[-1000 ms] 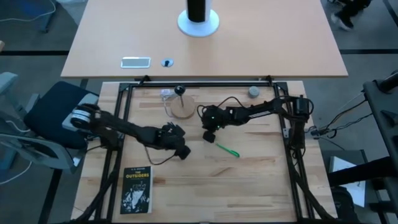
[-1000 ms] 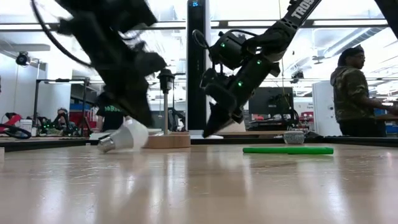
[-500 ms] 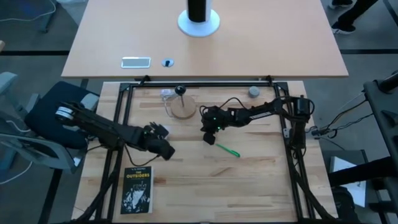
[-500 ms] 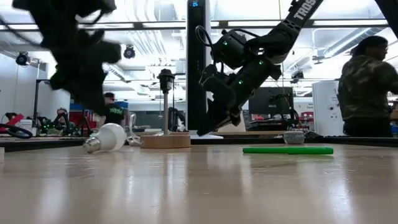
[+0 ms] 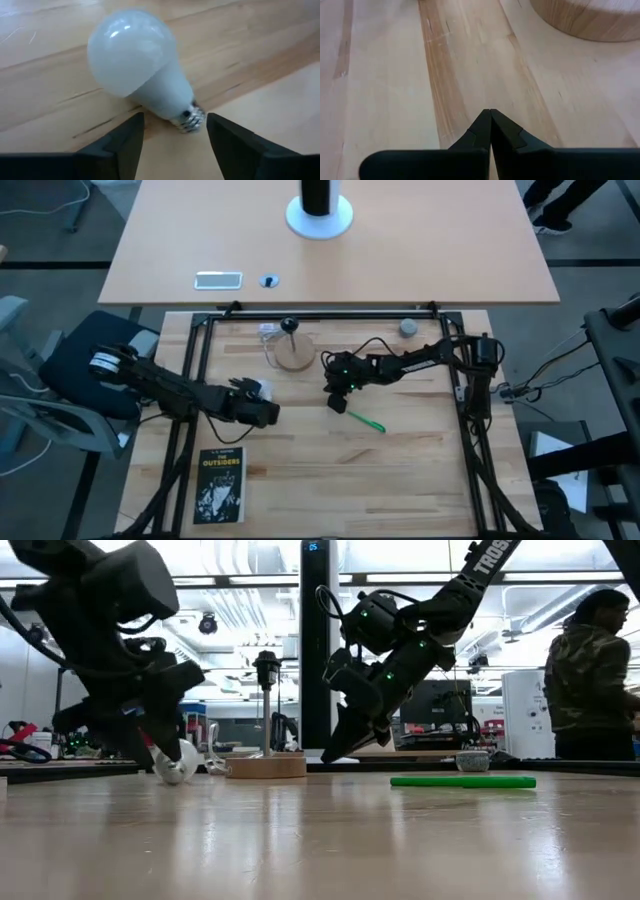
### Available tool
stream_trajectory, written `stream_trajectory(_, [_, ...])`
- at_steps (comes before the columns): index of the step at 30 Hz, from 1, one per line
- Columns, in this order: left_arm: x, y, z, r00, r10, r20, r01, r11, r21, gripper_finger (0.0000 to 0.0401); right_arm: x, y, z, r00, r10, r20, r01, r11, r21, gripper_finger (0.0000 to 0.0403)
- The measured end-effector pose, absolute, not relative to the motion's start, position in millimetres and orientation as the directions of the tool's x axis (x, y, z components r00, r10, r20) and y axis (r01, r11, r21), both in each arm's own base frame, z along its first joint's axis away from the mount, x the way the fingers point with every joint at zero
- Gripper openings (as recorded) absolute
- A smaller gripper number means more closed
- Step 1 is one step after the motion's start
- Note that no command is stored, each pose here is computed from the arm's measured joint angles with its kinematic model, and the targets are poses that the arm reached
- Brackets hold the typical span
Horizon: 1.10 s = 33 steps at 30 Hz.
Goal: Screw lightbulb
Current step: Insert the lightbulb into the lamp
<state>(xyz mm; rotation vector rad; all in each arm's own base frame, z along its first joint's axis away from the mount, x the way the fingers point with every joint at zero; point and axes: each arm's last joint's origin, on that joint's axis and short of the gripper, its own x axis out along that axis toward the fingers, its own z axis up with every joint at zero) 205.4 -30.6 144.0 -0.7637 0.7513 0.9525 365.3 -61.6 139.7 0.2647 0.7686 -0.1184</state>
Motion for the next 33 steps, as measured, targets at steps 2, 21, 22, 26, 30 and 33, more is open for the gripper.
stream_trajectory(2, [203.7, -29.0, 140.5, 0.382, 0.423, -0.822, -0.901, 0.367, -0.231, 0.0213, 365.4, -61.7, 139.8, 0.716, -0.01, -0.698, 0.201, 0.96, 0.193, 0.0])
stream_trajectory(21, [223.1, -29.2, 148.6, 0.555, 0.452, -0.699, -0.782, 0.57, -0.252, 0.021, 366.4, -63.8, 141.2, 0.729, -0.016, -0.685, 0.202, 0.96, 0.192, 0.0])
stream_trajectory(22, [223.9, -29.6, 147.5, 0.553, 0.442, -0.706, -0.764, 0.606, -0.219, 0.021, 366.4, -63.8, 141.3, 0.729, -0.016, -0.684, 0.202, 0.96, 0.192, 0.0])
stream_trajectory(26, [224.6, -29.8, 139.8, 0.523, 0.44, -0.73, -0.706, 0.703, -0.083, 0.021, 366.4, -63.8, 141.2, 0.728, -0.016, -0.685, 0.202, 0.96, 0.192, 0.0])
stream_trajectory(30, [225.1, -29.8, 134.7, 0.504, 0.443, -0.741, -0.673, 0.739, -0.016, 0.021, 366.4, -63.8, 141.2, 0.728, -0.016, -0.685, 0.204, 0.96, 0.194, 0.0])
stream_trajectory(33, [226.1, -28.6, 133.0, 0.5, 0.447, -0.742, -0.678, 0.735, -0.014, 0.021, 366.4, -63.8, 141.2, 0.728, -0.016, -0.685, 0.205, 0.959, 0.196, 0.0])
